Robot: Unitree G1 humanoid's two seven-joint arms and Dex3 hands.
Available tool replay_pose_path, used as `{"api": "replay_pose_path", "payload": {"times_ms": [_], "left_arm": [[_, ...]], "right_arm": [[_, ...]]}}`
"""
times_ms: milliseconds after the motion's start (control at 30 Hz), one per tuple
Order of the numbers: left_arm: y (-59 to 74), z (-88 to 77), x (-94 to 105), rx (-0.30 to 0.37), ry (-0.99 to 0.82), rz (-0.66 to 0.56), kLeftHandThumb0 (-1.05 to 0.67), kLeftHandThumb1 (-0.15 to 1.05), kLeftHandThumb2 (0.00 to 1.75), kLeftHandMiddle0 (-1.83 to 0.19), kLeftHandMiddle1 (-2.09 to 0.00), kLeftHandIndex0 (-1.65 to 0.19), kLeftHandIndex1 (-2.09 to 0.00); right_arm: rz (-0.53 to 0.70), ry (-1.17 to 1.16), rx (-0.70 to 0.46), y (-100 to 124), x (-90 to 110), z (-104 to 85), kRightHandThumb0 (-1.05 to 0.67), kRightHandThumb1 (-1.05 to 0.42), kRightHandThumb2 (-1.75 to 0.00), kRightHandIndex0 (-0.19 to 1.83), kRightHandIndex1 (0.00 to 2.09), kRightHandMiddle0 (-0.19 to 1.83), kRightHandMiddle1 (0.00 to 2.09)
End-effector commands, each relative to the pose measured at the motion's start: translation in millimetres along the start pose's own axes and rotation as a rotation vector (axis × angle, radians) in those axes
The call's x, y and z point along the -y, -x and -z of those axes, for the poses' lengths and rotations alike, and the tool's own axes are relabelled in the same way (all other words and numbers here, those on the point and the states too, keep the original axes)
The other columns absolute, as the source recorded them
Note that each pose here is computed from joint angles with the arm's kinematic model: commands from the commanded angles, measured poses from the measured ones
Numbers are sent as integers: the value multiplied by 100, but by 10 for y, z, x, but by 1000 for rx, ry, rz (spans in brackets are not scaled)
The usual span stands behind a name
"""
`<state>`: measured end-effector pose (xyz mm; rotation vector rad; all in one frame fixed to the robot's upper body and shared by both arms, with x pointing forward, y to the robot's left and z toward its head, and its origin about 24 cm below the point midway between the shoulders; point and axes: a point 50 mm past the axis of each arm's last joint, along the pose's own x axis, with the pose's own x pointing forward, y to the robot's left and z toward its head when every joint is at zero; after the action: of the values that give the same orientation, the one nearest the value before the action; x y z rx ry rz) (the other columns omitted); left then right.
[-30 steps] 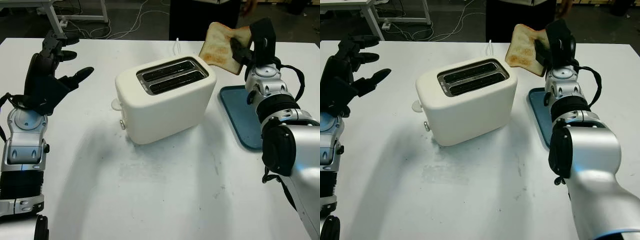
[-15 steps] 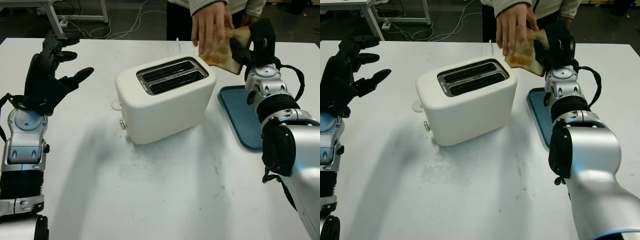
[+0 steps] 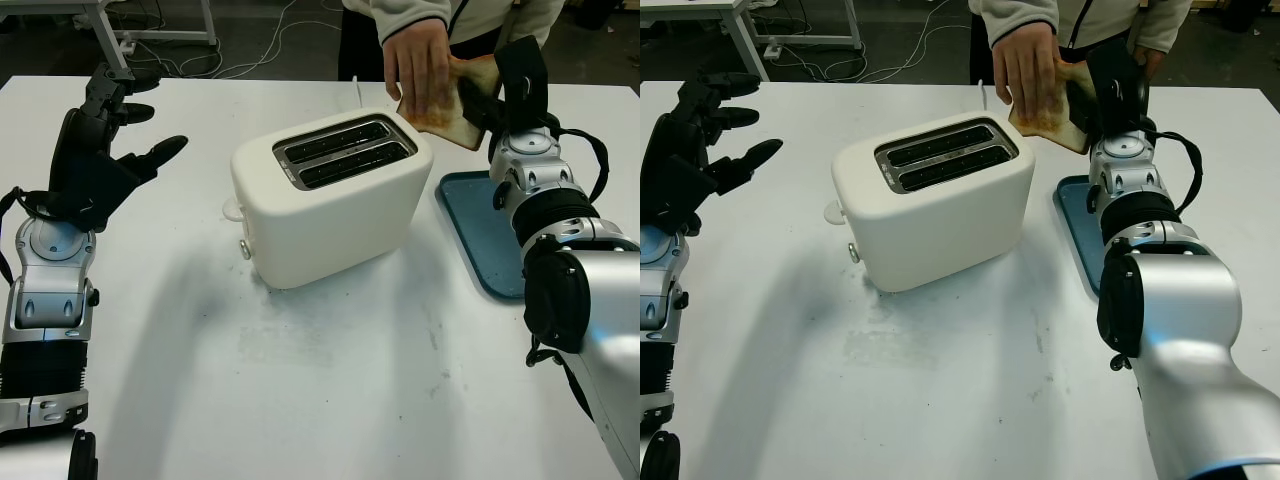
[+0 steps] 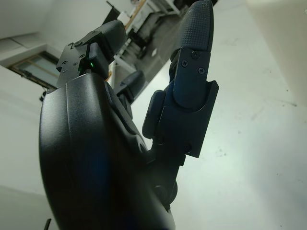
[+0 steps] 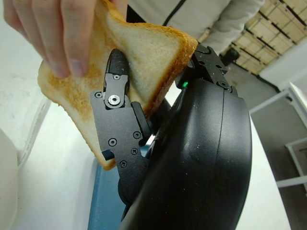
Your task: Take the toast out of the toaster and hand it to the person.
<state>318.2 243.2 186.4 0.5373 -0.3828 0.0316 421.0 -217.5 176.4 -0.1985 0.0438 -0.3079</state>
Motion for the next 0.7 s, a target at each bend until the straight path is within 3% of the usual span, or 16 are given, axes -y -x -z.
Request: {"api": "replay_pose_path", "payload": {"times_ms": [0, 267, 333, 367, 433, 533, 667], "left_arm": [[20, -3, 5, 5, 6, -5, -69, 92, 10, 0, -105, 0, -91], [24, -1, 6, 1, 13, -4, -69, 92, 10, 0, -103, 0, -90], [24, 2, 6, -2, 11, -4, -69, 92, 10, 0, -103, 0, -90], [24, 4, 7, -2, 12, -4, -69, 92, 10, 0, -103, 0, -90], [26, 7, 7, 2, 15, -6, -70, 92, 10, 0, -102, 0, -89], [33, 1, 2, 10, 12, -16, -71, 92, 11, 0, -103, 0, -90], [42, -6, -9, 16, -1, -21, -70, 92, 13, 0, -104, 0, -91]], "right_arm": [[14, 24, 35, 4, 14, -10, -19, -92, -40, 76, 175, 37, 175], [14, 74, 95, 20, 10, 7, -22, -92, -35, 75, 175, 38, 175], [-38, 113, 100, 17, 16, 7, -26, -92, -31, 60, 175, 37, 163], [-96, 162, 106, 13, 18, -2, -41, -92, -31, 34, 124, 25, 106], [-179, 273, 127, 14, 38, -10, -64, -92, -30, 14, 45, 15, 30], [-204, 332, 167, 20, 95, -16, -75, -92, -23, 2, 8, 2, 3], [-192, 409, 247, 46, 221, 2, -74, -92, -22, 0, 0, 0, 0]]}}
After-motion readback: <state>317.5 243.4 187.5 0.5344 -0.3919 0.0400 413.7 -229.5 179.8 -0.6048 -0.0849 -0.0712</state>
